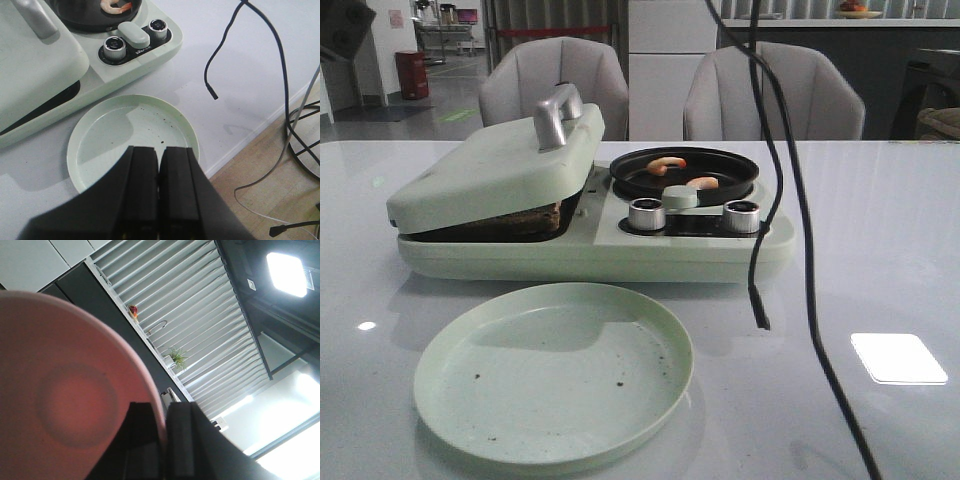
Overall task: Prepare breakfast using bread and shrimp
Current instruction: 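Tilt the pink bowl over the frying pan to pour the shrimp, then carry the empty pink bowl back and set it on the table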
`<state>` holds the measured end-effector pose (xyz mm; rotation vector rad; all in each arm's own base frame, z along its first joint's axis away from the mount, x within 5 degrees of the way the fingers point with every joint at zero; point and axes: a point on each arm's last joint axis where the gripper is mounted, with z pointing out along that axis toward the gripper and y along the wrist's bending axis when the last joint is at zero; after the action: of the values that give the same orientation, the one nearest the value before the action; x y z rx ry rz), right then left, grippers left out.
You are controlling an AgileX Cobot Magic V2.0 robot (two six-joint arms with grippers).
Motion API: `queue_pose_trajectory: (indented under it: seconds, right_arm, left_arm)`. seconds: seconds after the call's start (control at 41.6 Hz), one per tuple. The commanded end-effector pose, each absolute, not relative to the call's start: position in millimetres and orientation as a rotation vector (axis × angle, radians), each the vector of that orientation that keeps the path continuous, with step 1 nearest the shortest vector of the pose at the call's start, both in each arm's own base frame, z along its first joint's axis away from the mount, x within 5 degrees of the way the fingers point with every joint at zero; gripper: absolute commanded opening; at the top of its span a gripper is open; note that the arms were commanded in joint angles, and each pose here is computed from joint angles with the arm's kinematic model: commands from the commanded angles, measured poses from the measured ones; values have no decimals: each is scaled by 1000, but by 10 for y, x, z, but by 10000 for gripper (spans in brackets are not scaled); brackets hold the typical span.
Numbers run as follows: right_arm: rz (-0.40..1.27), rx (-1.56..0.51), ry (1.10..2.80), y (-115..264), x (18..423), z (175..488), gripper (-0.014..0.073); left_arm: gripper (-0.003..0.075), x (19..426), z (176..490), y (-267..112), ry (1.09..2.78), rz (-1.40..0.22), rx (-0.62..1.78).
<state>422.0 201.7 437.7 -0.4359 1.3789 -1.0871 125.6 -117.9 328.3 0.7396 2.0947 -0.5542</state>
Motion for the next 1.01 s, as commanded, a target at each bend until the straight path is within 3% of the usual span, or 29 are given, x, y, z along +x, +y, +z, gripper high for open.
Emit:
queue_pose_trajectory:
  seconds: [0.0, 0.144, 0.24, 0.408, 0.553, 0.769, 0.985]
  right_arm:
    - [-1153, -308, 1287, 1813, 3964, 4846, 53]
    - [-1120, -187, 1430, 1639, 3906, 4833, 53]
    - [-1047, -219, 1604, 1481, 3879, 4814, 53]
    - [-751, -236, 2004, 1070, 3856, 4668, 53]
    - [-549, -205, 2212, 736, 3813, 4524, 53]
    - [-398, -89, 2485, 255, 3692, 4062, 53]
    - [-57, 22, 2670, -119, 3604, 3436, 53]
  left_arm:
    - [108, 1276, 3450, -1201, 1997, -591, 693]
    - [108, 1276, 3450, -1201, 1997, -591, 693]
    - [108, 1276, 3450, -1201, 1997, -591, 693]
    - [108, 1276, 3450, -1201, 1997, -591, 693]
    - [108, 1276, 3450, -1201, 1997, -591, 693]
    - [108, 1276, 3450, -1201, 1997, -591, 693]
    - [108, 1276, 3450, -1201, 1997, -591, 693]
